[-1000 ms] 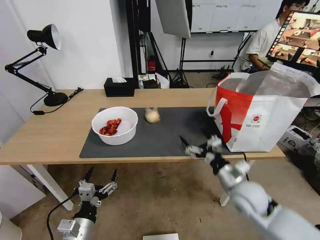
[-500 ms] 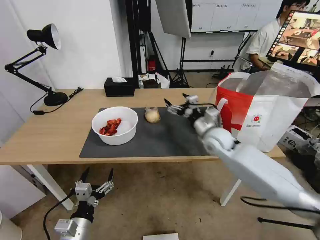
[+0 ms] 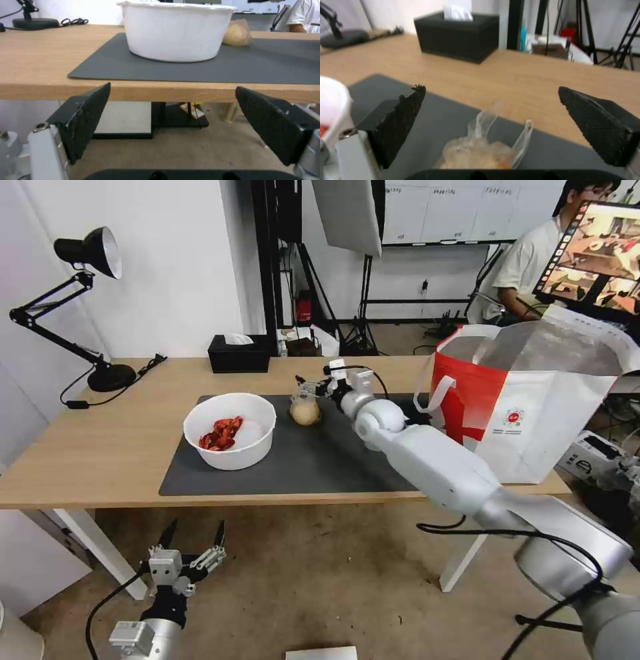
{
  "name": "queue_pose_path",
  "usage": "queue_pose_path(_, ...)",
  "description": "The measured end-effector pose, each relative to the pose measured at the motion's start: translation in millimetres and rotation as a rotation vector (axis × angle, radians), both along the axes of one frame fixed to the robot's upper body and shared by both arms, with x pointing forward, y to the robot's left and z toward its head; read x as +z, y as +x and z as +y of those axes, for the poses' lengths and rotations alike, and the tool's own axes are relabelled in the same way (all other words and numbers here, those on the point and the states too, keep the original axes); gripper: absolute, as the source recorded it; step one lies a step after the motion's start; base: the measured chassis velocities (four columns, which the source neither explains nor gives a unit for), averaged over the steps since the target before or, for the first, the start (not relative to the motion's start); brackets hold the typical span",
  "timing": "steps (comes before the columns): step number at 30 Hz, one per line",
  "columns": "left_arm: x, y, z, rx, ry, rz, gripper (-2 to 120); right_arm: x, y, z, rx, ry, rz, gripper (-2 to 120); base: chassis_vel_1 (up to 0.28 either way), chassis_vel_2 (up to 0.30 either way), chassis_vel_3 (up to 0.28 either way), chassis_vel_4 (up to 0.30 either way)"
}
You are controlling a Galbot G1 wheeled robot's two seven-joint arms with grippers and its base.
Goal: Pick up the trash from the table and place it into the takeout bag.
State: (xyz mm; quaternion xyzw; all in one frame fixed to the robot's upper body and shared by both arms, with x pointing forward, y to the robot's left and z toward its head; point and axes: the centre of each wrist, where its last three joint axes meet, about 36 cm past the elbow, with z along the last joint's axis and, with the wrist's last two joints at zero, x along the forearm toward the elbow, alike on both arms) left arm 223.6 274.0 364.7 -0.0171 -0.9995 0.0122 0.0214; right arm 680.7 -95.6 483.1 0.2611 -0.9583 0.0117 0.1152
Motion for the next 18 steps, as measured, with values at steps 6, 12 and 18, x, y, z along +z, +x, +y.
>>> queue_pose_path(6,-0.7,-0.2,-0.2,0.002,-0.002,-0.001,100,-4.9,2.0,13.4,0.027,-0.061,0.055,100,0.0,0.0,0.0,0.0)
queue_pose_path(12,-1.2,0.1,-1.2,0.002,-0.005,-0.002,100,-10.5,0.7,23.4,0.028,-0.143,0.084,100,0.0,0.0,0.0,0.0)
queue_pose_path(18,-1.6,-0.8,-1.3,0.002,-0.006,-0.002,100,-15.9,-1.5,29.8,0.026,-0.192,0.111,100,0.0,0.0,0.0,0.0)
